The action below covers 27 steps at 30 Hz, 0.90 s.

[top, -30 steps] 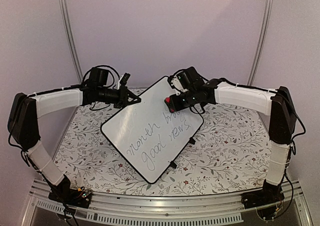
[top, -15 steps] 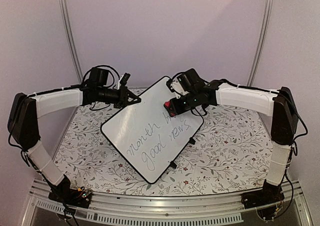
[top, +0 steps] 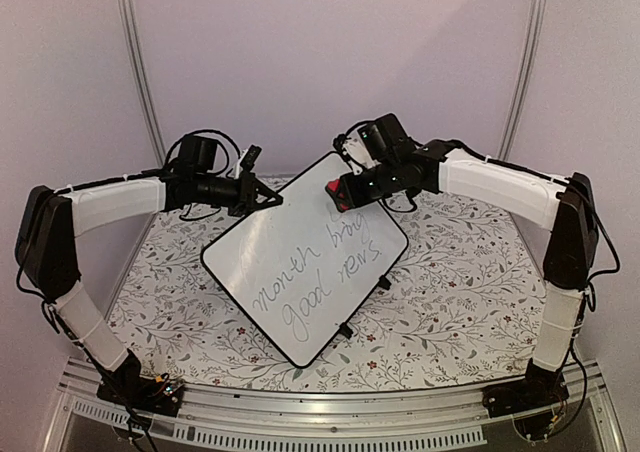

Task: Erase the whiteboard
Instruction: Erase the whiteboard at the center of the board.

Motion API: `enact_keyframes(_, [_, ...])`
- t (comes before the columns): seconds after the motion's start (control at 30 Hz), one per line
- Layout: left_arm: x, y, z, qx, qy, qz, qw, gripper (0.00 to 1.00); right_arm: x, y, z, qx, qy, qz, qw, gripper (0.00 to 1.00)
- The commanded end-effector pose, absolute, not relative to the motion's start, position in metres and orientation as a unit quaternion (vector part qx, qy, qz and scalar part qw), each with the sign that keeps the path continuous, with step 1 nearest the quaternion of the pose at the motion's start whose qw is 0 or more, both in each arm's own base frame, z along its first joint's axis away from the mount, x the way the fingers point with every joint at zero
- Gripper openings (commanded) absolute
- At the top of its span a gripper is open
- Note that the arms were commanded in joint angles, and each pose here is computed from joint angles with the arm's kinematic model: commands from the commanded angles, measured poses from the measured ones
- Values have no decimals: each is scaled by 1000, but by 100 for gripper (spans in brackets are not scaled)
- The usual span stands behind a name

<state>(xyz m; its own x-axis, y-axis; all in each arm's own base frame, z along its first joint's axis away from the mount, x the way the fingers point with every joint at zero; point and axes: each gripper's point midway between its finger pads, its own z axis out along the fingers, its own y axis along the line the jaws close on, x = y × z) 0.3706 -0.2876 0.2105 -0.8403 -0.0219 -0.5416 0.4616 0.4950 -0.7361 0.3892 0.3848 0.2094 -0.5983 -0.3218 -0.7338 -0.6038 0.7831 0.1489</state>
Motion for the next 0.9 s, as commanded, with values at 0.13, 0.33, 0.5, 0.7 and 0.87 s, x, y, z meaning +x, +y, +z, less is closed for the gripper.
enact_keyframes(0.13, [366,-292,201,151,830,-476,247,0,401,384,193,-270,880,182,345,0])
enact_keyframes(0.33, [365,-292,203,152,829,-478,247,0,396,384,165,-278,888,182,319,0])
enact_keyframes(0.5, [366,-292,201,151,830,-477,246,0,384,383,151,-279,894,193,291,0])
enact_keyframes(0.7, [366,-292,199,150,831,-477,244,0,366,370,134,-287,902,188,262,0])
enact_keyframes(0.87, [367,-292,198,149,832,-477,242,0,355,365,131,-302,902,187,247,0])
